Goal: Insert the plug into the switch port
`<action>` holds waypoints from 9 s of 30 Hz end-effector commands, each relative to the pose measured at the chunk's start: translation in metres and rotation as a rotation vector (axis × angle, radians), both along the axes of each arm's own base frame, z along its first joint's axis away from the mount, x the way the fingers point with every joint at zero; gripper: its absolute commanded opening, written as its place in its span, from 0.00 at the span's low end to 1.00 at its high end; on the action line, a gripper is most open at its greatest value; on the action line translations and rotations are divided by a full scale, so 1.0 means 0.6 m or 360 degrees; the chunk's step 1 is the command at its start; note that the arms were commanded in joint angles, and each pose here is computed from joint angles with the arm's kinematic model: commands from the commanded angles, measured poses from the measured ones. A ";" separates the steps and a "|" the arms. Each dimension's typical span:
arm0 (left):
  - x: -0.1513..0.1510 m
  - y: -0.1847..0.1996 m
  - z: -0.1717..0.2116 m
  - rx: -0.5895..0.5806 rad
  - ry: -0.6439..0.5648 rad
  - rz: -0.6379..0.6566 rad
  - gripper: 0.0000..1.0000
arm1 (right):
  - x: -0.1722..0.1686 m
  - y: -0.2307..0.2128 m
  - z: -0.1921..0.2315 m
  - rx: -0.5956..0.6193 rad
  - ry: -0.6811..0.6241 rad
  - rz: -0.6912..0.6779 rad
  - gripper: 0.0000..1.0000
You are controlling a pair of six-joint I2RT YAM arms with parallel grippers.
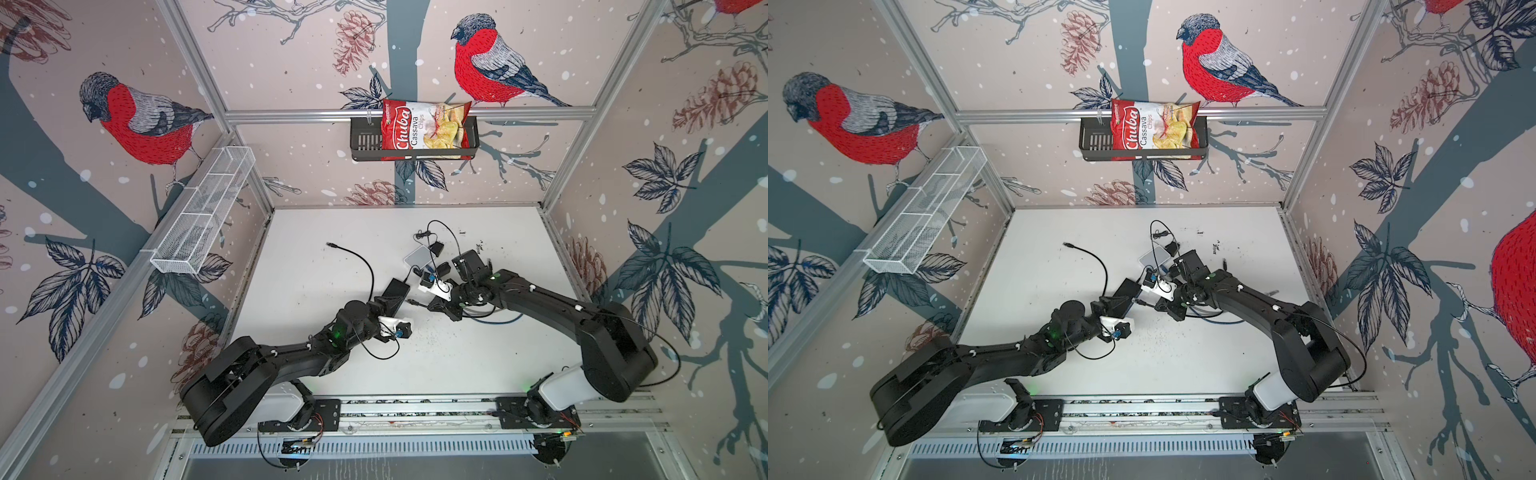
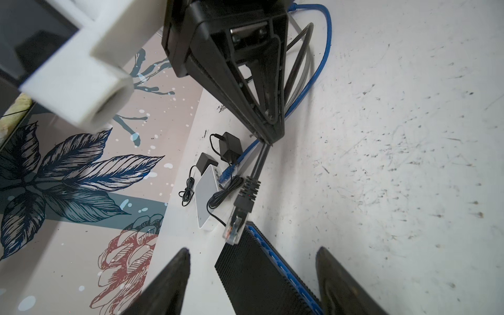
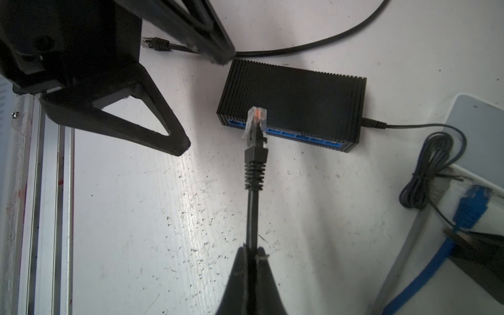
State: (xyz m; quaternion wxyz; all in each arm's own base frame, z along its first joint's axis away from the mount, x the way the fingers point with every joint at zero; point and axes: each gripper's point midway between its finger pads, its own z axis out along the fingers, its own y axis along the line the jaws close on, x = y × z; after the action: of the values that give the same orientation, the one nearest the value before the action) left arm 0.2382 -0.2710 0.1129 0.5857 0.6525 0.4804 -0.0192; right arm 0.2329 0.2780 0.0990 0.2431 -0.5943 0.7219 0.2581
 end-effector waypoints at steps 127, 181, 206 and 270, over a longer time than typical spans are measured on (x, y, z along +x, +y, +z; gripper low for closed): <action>0.007 -0.039 -0.006 -0.0039 0.0380 -0.0159 0.09 | -0.036 0.026 0.091 0.0579 -0.1328 0.0416 0.60; 0.009 -0.015 0.028 -0.0196 0.0288 -0.0049 0.59 | -0.012 0.059 0.008 0.0563 -0.0899 0.0180 0.07; 0.191 0.053 0.019 -0.0799 0.1112 0.1134 0.87 | 0.020 0.058 -0.052 0.0565 -0.0728 -0.0311 0.07; 0.163 -0.013 -0.112 -0.0795 0.1999 0.1251 0.76 | 0.049 0.084 -0.095 0.0546 -0.0609 -0.0462 0.07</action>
State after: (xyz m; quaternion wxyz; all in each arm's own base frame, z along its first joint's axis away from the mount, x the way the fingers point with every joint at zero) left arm 0.3370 -0.2721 0.0392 0.2947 0.1454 0.9073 -0.2623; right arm 0.2621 0.3206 0.0269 0.4838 -0.4811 0.7034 0.1992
